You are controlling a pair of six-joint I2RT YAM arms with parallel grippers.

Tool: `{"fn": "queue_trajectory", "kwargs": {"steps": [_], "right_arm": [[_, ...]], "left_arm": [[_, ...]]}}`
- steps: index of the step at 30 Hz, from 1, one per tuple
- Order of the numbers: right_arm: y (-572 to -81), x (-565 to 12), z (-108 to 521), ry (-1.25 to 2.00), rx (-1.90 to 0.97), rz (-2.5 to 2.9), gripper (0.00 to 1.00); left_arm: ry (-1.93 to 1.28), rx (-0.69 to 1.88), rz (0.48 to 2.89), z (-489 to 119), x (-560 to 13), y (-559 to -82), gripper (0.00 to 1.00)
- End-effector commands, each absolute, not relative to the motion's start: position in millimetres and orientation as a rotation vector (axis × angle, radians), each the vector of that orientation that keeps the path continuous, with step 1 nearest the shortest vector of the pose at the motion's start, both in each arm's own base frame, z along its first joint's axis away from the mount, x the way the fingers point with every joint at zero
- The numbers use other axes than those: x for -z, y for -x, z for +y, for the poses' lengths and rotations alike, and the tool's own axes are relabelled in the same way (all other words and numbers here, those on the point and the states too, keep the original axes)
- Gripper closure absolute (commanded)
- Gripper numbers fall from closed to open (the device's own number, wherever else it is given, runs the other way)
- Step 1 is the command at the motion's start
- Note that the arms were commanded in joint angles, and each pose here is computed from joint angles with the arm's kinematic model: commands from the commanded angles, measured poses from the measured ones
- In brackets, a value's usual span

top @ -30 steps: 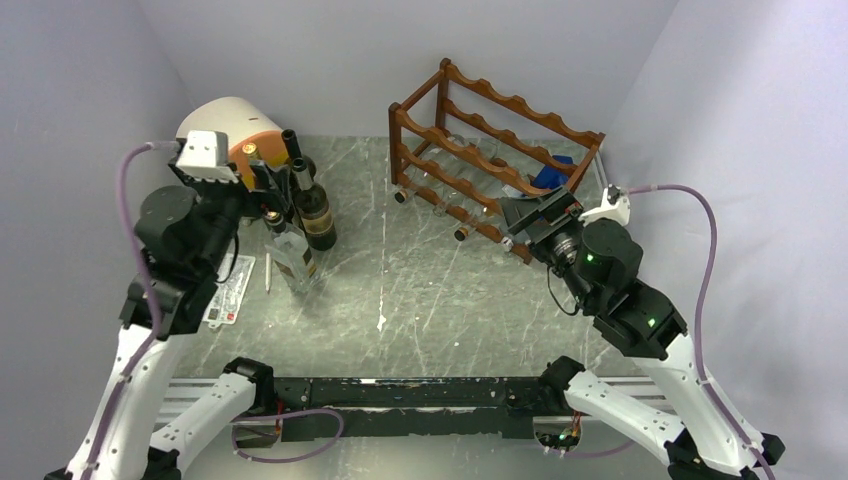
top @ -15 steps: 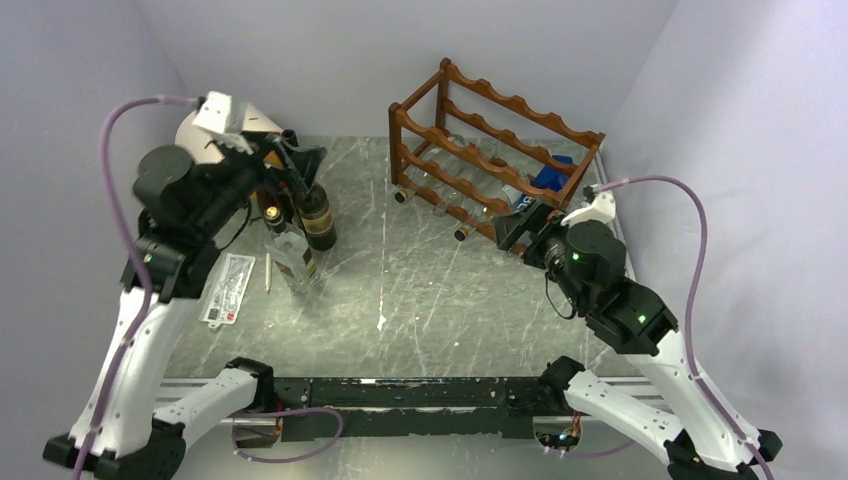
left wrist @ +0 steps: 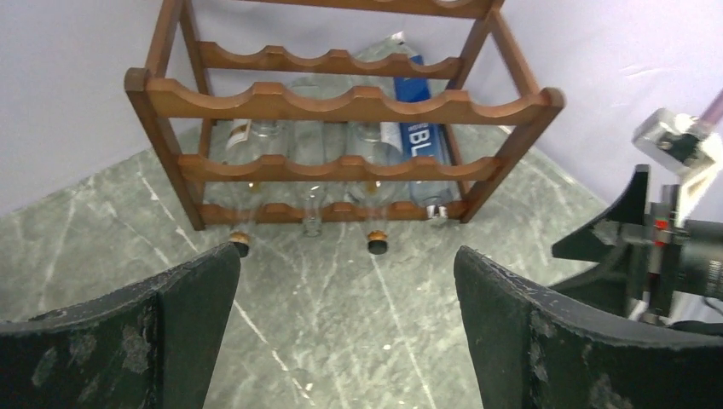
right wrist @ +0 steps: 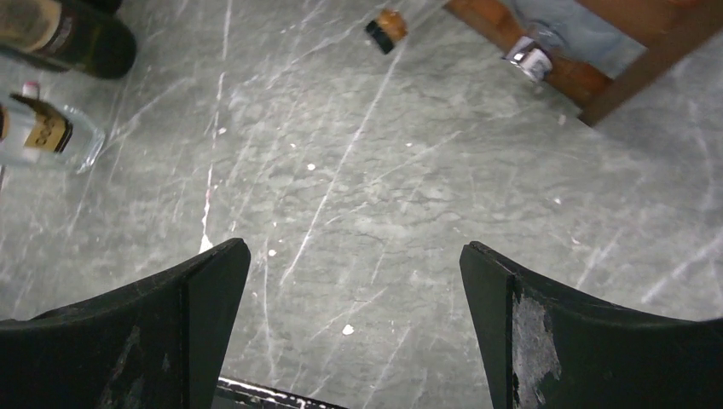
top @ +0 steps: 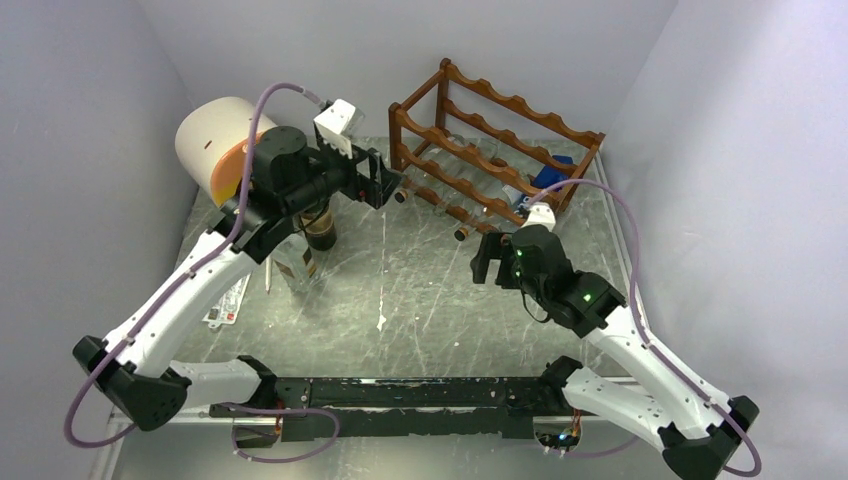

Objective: Take the wine bottle off the wine rack

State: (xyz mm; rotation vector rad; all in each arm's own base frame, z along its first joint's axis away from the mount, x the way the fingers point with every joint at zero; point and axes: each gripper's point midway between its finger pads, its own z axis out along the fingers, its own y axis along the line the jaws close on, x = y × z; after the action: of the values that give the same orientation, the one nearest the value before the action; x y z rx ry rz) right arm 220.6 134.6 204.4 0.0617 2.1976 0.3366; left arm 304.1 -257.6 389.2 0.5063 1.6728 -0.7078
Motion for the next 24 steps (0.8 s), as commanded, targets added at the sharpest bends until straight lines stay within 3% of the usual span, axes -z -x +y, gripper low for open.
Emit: {"fn": "queue_trajectory", "kwargs": {"steps": [1,6,14,24], "right_arm": [[-228,-215,162,0.179,-0.436,2.124,0.00],[-237,-221,168,0.337,-0.367,2.113,0.00],[-253,-241,191,0.705,-0.312,1.987,0.00],[-245,-236,207,1.314,-0.202,1.584,0.00]], "left_arm": [[-0.562,0.588,1.616,-255,-393,-320,0.01],[-0.537,0.476,1.570,-235,-381,-323,0.01],[-0.553,0.565,1.407,-224,-396,-287,0.01],[-0.419,0.464,1.469,-200,-383,-301,0.01]]}}
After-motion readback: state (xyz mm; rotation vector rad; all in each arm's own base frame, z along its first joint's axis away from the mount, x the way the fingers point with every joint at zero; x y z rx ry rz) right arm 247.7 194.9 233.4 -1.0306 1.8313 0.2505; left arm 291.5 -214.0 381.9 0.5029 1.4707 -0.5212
